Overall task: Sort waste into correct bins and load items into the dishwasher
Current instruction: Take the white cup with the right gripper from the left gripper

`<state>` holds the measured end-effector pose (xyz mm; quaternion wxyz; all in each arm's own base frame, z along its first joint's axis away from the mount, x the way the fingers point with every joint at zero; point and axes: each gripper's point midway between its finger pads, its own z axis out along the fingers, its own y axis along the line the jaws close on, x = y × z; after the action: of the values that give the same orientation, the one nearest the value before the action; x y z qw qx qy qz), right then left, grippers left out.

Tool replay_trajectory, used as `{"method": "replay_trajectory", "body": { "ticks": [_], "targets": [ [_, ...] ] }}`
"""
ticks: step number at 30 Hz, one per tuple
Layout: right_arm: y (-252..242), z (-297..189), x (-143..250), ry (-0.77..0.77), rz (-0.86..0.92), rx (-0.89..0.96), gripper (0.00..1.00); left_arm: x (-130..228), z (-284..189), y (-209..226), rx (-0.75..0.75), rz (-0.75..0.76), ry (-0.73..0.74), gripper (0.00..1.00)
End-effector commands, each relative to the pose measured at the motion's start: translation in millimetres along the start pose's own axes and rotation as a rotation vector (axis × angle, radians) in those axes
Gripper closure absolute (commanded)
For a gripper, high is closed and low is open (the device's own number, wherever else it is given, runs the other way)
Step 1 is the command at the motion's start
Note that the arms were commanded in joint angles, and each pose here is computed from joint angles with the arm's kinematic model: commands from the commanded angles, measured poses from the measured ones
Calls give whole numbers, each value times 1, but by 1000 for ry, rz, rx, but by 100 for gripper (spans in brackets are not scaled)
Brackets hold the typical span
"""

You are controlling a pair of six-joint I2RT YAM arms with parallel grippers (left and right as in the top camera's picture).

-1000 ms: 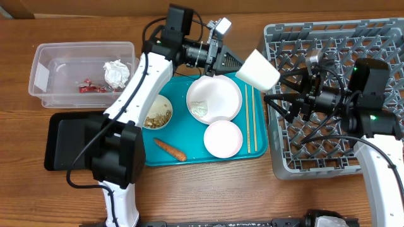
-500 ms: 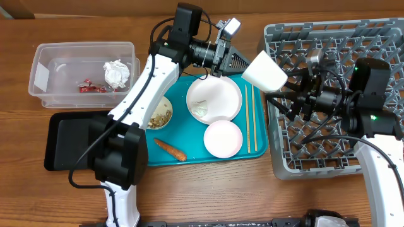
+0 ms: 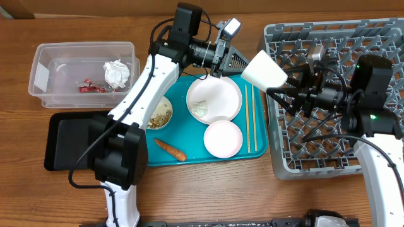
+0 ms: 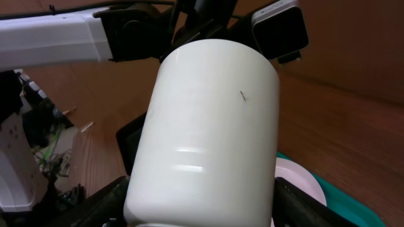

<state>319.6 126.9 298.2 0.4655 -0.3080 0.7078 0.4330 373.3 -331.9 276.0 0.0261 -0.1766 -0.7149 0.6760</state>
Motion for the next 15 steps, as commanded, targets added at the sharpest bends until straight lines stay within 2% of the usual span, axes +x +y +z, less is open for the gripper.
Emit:
{"method": "replay_trajectory", "body": {
  "ticks": [1, 6, 7, 8, 11, 15],
  "targets": [
    [6, 0, -9, -13, -36, -19, 30, -2, 4, -6, -2, 6, 1, 96],
    [5, 0, -9, -12, -36, -13, 33, -2, 4, -6, -2, 8, 2, 96],
    [5, 0, -9, -11, -31, -11, 36, -1, 4, -9, 12, 45, 11, 84],
    [3, 0, -9, -9, -12, 0, 38, 0, 4, -10, 16, 73, 14, 81],
    [-15, -1, -5, 8, 83, 105, 45, -4, 3, -5, -14, 119, -8, 75],
    [-32, -4, 4, 36, 116, 212, 50, -14, 2, 10, -100, 157, -64, 74]
  ]
}}
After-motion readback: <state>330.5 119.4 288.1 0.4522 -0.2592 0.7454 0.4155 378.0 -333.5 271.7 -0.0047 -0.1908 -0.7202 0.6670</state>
